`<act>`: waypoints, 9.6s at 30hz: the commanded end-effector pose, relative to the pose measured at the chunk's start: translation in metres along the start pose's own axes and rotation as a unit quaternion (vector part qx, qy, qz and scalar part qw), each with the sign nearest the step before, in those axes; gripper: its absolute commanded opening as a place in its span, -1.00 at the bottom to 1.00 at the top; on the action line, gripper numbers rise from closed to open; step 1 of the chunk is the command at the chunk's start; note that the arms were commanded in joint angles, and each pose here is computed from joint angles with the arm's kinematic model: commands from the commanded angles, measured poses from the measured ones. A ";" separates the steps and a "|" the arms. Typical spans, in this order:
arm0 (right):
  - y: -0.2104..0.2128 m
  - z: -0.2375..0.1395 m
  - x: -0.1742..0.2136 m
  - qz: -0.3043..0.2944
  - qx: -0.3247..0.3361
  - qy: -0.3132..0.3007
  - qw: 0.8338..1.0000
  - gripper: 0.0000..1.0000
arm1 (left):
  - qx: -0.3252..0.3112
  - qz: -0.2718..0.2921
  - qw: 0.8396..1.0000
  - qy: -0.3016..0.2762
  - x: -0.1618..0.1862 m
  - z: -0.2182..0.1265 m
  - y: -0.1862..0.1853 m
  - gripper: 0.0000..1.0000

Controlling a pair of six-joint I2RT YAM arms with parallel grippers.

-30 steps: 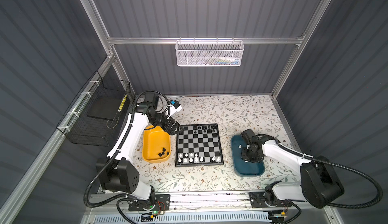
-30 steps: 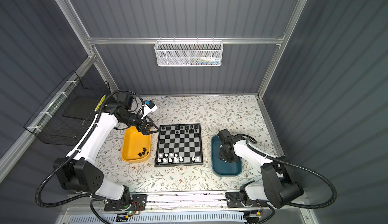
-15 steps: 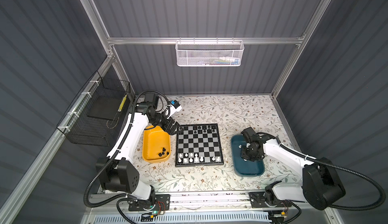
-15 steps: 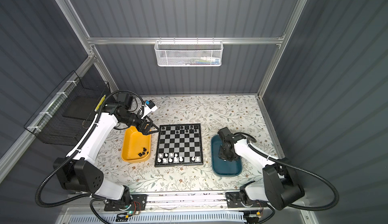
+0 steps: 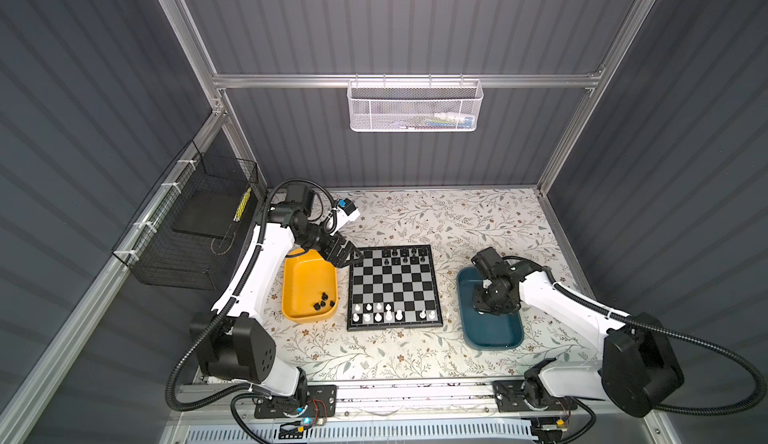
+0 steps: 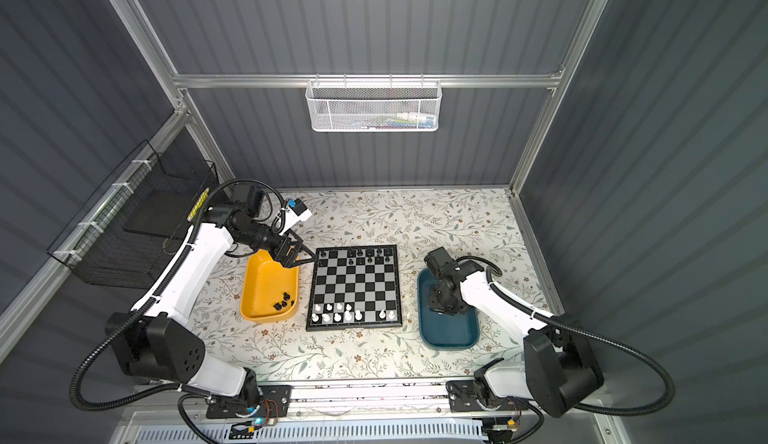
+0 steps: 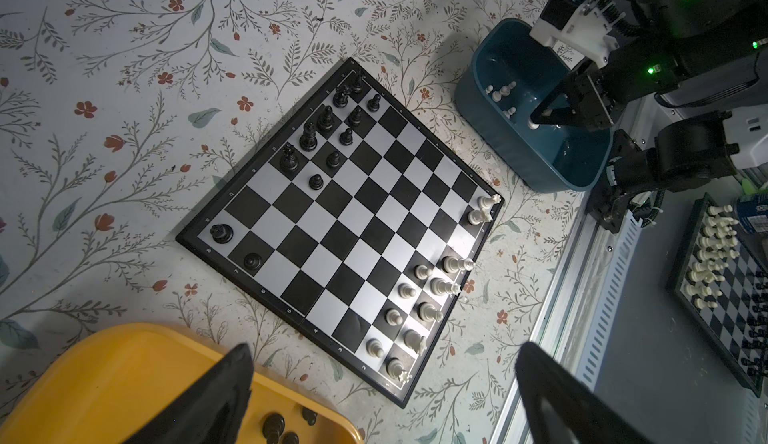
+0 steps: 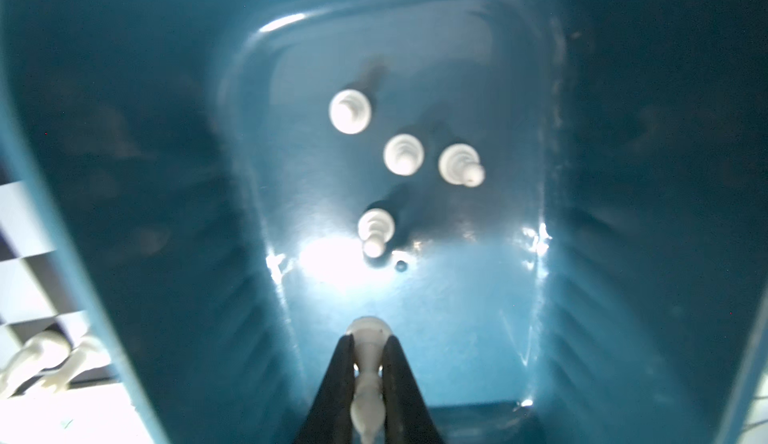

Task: Set up the chess pieces on the board
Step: 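Lift the tall white piece out of the teal tray with the right gripper, then carry the white piece with the right gripper over the board's nearest row, then lower the white piece onto the nearest-row square and open the right gripper, then move the open right gripper back over the teal tray, then lower the open right gripper onto a small white pawn in the teal tray, then close the right gripper on the small white pawn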

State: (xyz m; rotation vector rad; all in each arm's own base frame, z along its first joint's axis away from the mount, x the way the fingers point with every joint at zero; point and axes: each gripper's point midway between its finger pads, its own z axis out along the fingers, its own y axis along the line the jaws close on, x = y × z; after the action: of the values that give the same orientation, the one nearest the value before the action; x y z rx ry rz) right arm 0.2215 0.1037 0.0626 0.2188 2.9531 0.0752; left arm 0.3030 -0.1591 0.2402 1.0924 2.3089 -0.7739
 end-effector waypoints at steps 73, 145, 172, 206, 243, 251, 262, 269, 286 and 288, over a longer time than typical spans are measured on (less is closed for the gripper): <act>0.202 -0.013 0.037 -0.212 -0.053 0.008 0.976 -0.68 | -0.010 0.015 1.000 -0.012 0.001 -0.011 -0.013 0.99; 0.204 0.001 0.038 -0.222 -0.033 0.010 0.975 -0.44 | 0.004 0.014 1.000 -0.004 0.007 -0.007 -0.016 0.99; 0.063 -0.077 -0.052 -0.092 0.012 -0.099 0.991 -0.49 | 0.012 0.012 1.000 0.007 0.006 -0.005 -0.013 0.99; -0.011 0.012 -0.031 0.005 0.018 -0.014 1.000 -0.53 | 0.032 0.011 0.999 0.010 0.004 -0.001 -0.016 0.99; -0.012 0.040 -0.020 0.001 0.018 0.010 1.000 -0.49 | 0.026 0.003 1.000 0.018 0.008 0.002 -0.012 0.99; -0.012 0.042 -0.022 0.000 0.017 0.011 1.000 -0.54 | 0.025 0.003 1.000 0.018 0.008 0.002 -0.012 0.99; -0.009 0.044 -0.024 -0.002 0.014 0.015 1.000 -0.58 | 0.024 0.002 1.000 0.019 0.009 0.003 -0.011 0.99; -0.009 0.044 -0.026 -0.003 0.016 0.014 1.000 -0.56 | 0.024 0.003 1.000 0.018 0.009 0.002 -0.011 0.99; -0.008 0.041 -0.028 -0.007 0.015 0.013 1.000 -0.58 | 0.025 0.003 1.000 0.017 0.009 0.003 -0.012 0.99; -0.008 0.041 -0.027 -0.008 0.015 0.015 1.000 -0.59 | 0.026 0.002 0.999 0.018 0.008 0.003 -0.012 0.99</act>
State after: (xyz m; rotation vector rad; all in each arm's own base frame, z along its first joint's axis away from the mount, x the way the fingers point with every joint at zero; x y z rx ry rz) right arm 0.2532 0.0935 0.0241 0.2055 2.9742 0.0372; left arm 0.2910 -0.1610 0.2359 1.1261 2.3228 -0.8151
